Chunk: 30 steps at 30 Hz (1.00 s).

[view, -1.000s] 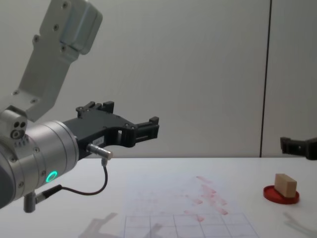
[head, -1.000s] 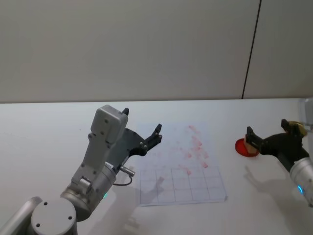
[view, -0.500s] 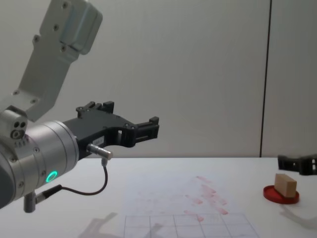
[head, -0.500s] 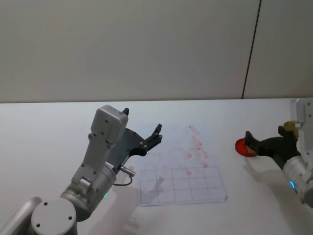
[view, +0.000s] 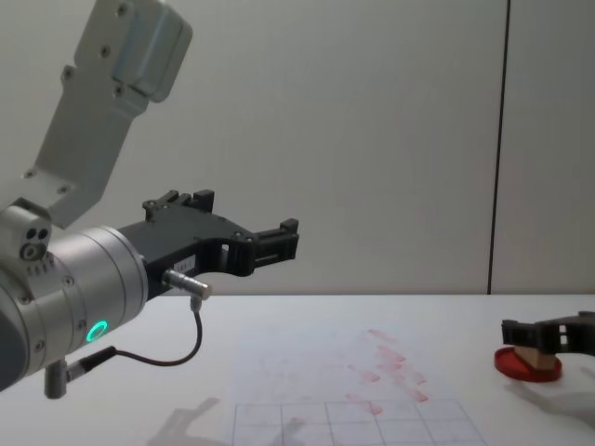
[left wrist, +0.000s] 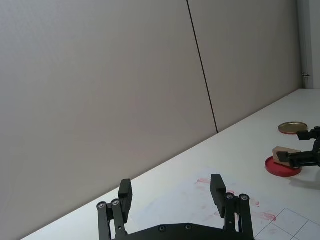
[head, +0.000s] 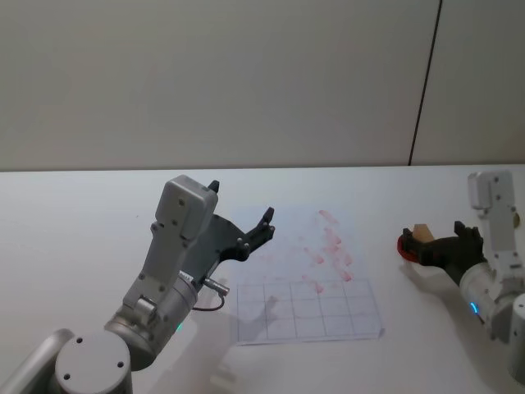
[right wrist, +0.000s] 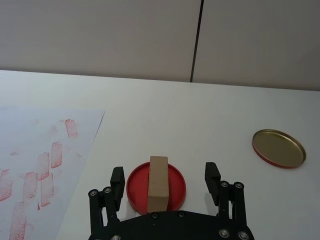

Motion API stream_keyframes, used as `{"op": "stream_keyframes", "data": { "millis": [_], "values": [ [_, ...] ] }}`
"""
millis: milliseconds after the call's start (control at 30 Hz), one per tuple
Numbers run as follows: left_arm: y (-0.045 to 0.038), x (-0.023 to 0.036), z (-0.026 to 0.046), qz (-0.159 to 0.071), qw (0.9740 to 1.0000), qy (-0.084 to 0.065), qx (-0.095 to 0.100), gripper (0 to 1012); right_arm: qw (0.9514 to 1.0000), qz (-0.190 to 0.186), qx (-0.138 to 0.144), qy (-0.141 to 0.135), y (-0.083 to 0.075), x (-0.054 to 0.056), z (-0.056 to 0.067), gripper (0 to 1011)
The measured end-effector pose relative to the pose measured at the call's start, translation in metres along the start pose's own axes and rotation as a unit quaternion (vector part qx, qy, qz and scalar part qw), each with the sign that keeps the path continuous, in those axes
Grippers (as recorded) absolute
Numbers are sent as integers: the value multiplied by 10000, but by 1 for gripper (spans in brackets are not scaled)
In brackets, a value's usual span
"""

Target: Use the one hand to pick up the stamp and affix it onto the A4 paper.

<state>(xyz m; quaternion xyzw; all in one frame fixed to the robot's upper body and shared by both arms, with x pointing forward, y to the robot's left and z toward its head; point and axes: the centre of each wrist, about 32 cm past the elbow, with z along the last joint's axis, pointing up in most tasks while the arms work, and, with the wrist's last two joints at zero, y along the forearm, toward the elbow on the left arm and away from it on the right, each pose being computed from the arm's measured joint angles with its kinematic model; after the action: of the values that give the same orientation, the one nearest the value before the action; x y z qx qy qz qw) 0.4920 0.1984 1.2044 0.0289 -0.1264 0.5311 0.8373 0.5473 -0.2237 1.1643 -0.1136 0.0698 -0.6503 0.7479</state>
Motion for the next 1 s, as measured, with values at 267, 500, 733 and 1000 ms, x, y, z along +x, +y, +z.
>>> {"op": "stream_keyframes", "data": {
  "millis": [267, 500, 733, 1000],
  "values": [
    [0, 0, 0, 0, 10000, 0, 0, 993, 10000, 37, -58, -7, 102, -19, -36, 841],
    [0, 0, 0, 0, 10000, 0, 0, 993, 10000, 51, -80, -23, 162, -28, -57, 616],
    [0, 0, 0, 0, 10000, 0, 0, 993, 9999, 34, -115, -38, 194, -26, -72, 397],
    [0, 0, 0, 0, 10000, 0, 0, 993, 9998, -10, -175, -40, 210, -15, -94, 220]
  ]
}}
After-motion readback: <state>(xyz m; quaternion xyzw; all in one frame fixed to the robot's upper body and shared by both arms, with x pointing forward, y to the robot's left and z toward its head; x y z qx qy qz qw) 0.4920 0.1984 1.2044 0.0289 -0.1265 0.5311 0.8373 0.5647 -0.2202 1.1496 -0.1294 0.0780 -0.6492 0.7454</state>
